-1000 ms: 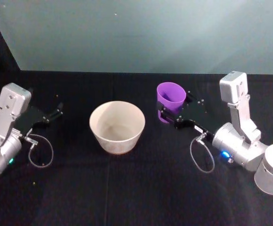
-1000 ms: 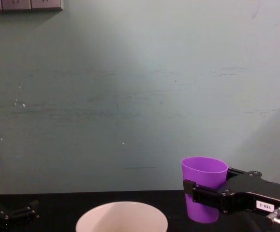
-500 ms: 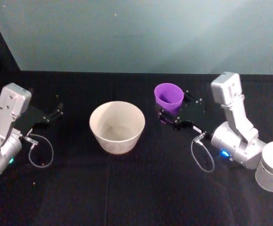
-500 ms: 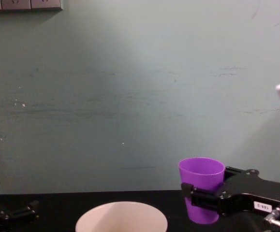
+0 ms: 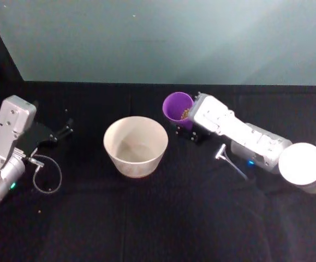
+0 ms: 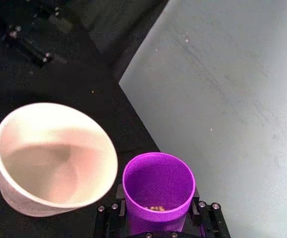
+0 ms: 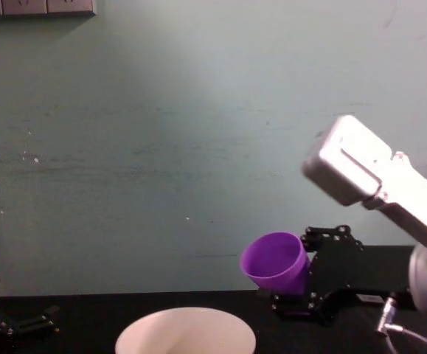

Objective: Pick up the cup and pour the mung beans from the cup into the bowl.

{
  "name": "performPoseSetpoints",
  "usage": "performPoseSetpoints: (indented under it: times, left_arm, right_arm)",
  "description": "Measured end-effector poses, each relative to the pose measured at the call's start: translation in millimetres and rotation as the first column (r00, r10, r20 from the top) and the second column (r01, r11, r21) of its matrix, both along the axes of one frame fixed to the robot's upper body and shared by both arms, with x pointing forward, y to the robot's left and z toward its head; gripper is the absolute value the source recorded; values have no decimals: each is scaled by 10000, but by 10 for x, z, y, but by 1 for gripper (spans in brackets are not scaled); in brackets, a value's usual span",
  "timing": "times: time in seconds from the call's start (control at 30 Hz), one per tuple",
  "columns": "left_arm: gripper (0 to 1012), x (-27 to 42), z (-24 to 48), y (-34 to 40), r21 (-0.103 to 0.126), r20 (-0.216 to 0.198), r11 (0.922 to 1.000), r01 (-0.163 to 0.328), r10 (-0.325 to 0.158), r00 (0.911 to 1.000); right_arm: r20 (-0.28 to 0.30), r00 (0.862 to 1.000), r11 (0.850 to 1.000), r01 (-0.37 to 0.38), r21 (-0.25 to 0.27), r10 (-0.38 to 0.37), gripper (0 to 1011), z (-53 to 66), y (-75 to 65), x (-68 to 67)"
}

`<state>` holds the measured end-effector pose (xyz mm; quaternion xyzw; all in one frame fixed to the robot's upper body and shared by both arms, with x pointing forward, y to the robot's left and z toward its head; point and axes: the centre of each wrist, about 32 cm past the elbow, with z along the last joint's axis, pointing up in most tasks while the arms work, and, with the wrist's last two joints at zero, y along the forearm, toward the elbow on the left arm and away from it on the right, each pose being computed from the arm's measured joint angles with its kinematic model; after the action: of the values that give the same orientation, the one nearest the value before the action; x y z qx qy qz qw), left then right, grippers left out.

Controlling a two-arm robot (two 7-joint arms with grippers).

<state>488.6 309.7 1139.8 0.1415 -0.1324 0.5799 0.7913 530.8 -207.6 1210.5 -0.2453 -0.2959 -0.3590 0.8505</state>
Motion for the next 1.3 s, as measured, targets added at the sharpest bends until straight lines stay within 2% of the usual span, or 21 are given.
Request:
performPoseSetpoints:
  times: [0.17, 0.2, 0.3, 0.33, 0.4, 0.47, 0.5, 0.53, 0.6, 0.63, 0.67, 0.8, 0.83, 0.93, 0.97, 1.03, 1.17, 1.3]
  left_arm:
    - [1000, 0, 0, 0, 0, 1, 10000, 0, 0, 10000]
    - [1000, 0, 0, 0, 0, 1, 10000, 0, 0, 10000]
    - [1000, 0, 0, 0, -1, 1, 10000, 0, 0, 10000]
    - [1000, 0, 0, 0, 0, 0, 10000, 0, 0, 10000]
    - [1000, 0, 0, 0, 0, 0, 10000, 0, 0, 10000]
    - [1000, 0, 0, 0, 0, 0, 10000, 0, 0, 10000]
    - [1000, 0, 0, 0, 0, 1, 10000, 0, 0, 10000]
    - [1000, 0, 0, 0, 0, 0, 10000, 0, 0, 10000]
    - [1000, 0, 0, 0, -1, 1, 10000, 0, 0, 10000]
    - [1000, 0, 0, 0, 0, 0, 10000, 0, 0, 10000]
    - [1000, 0, 0, 0, -1, 0, 10000, 0, 0, 10000]
    - [1000, 0, 0, 0, 1, 1, 10000, -1, 1, 10000]
    - [1000, 0, 0, 0, 1, -1, 10000, 0, 0, 10000]
    - [1000, 0, 0, 0, 0, 1, 10000, 0, 0, 10000]
    - [1000, 0, 0, 0, 0, -1, 10000, 0, 0, 10000]
    - [1000, 0, 0, 0, 1, 0, 10000, 0, 0, 10000]
    - [1000, 0, 0, 0, 0, 0, 10000, 0, 0, 10000]
    - [1000, 0, 0, 0, 0, 1, 10000, 0, 0, 10000]
  right_arm:
    - [506, 9983, 9954, -228, -933, 276, 719, 81, 106, 17]
    - [688, 9969, 9912, -284, -1297, 375, 719, 110, 153, 20]
    - [956, 9941, 9822, -319, -1853, 503, 719, 145, 222, 16]
    - [1115, 9921, 9750, -314, -2200, 571, 720, 164, 260, 12]
    - [1267, 9897, 9665, -320, -2548, 661, 720, 181, 306, 7]
    - [1463, 9861, 9522, -308, -3039, 785, 719, 199, 366, 1]
    - [1612, 9829, 9405, -293, -3386, 887, 719, 209, 412, -6]
    - [1612, 9829, 9405, -293, -3386, 887, 719, 209, 412, -6]
    - [1922, 9746, 9095, -257, -4150, 1153, 719, 238, 508, -15]
    - [1969, 9728, 9018, -259, -4314, 1222, 719, 241, 532, -18]
    - [2080, 9690, 8866, -229, -4620, 1335, 719, 253, 572, -19]
    - [2323, 9592, 8496, -149, -5273, 1611, 719, 264, 667, -22]
    - [2444, 9539, 8289, -81, -5594, 1743, 719, 267, 711, -23]
    - [2611, 9462, 8011, 32, -5986, 1913, 719, 273, 769, -25]
    - [2700, 9414, 7832, 101, -6216, 2022, 719, 273, 806, -31]
    - [2823, 9349, 7627, 198, -6464, 2150, 719, 277, 850, -40]
    - [3015, 9245, 7385, 332, -6735, 2334, 719, 280, 906, -52]
    - [3129, 9169, 7226, 402, -6901, 2478, 720, 269, 947, -58]
